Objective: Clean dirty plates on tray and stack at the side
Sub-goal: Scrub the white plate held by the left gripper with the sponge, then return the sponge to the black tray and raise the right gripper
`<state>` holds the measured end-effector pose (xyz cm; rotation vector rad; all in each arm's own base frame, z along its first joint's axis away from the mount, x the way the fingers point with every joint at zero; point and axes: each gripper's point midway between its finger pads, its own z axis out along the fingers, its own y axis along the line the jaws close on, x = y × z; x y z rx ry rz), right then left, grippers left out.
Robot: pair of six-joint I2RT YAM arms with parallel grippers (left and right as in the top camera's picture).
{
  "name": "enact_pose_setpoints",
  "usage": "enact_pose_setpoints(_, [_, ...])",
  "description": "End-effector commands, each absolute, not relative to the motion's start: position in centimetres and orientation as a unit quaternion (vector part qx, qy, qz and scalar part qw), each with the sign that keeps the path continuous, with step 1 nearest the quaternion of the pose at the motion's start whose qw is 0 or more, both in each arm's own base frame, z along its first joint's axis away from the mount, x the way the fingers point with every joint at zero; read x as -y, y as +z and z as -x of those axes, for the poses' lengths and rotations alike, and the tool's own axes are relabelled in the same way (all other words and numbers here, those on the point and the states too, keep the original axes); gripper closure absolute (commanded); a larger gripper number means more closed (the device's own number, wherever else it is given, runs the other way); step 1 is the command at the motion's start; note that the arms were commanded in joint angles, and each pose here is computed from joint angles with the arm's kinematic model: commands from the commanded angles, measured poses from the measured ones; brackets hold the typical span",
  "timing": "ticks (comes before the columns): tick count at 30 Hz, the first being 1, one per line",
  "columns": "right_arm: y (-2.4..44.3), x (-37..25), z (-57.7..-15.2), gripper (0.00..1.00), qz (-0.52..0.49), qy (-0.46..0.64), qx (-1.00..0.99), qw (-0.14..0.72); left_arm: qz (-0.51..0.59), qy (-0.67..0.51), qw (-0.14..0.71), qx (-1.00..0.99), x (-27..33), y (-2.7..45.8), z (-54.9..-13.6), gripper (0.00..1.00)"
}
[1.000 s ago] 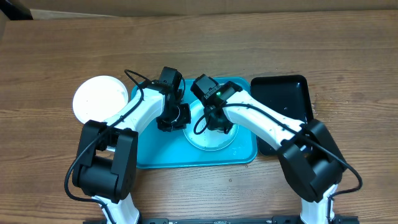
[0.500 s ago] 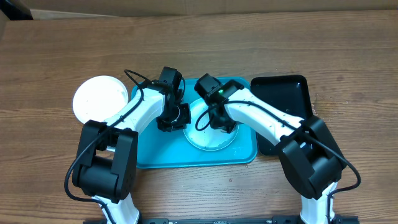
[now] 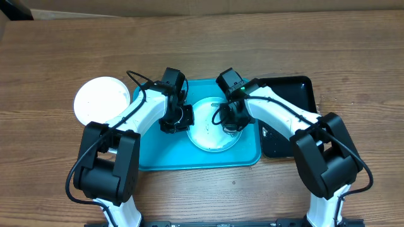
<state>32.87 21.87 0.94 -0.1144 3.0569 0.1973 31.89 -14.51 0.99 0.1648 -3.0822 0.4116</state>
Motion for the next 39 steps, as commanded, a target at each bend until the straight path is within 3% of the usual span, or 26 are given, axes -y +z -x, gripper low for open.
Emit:
enact_pose_setpoints(1, [-0.5,-23.2,-29.8,0.96,0.058,0.116,-0.991,-0.028,-0.055,0.129,0.024,0.99,14.6,0.6,-31.3,0.96])
enact_pose_setpoints(6, [0.9,-27.5,-28.4,0.96,0.095,0.233,-0.966,-0.058,-0.055,0.13,0.024,0.99,14.6,0.6,-31.3,0.96])
enact_pose_setpoints(13, [2.6,-31.6,-27.9,0.96,0.136,0.31,-0.94,-0.045,-0.055,0.129,0.023,0.99,14.6,0.6,-31.3,0.96])
enact_pose_setpoints(19, [7.3,-31.3,-31.2,0.96,0.15,0.374,-0.915,-0.014,-0.054,0.129,0.024,0.99,14.6,0.6,-31.3,0.96])
enact_pose_setpoints(24, [12.6,-27.5,-34.6,0.96,0.136,0.382,-0.913,0.033,-0.053,0.126,0.022,0.99,14.5,0.6,-31.4,0.96])
enact_pose_setpoints(28, [14.0,-22.4,-35.7,0.96,0.103,0.333,-0.936,0.055,-0.053,0.126,0.022,0.99,14.5,0.6,-31.4,0.96])
enact_pose_setpoints(35, [10.3,-9.9,-35.9,0.96,-0.006,0.107,-0.994,0.035,-0.054,0.112,0.017,0.992,14.0,0.4,-31.5,0.96])
enact_pose_setpoints(39, [8.6,-6.1,-35.4,0.96,-0.024,0.024,-0.999,0.03,-0.054,0.107,0.014,0.993,13.9,0.4,-31.6,0.96])
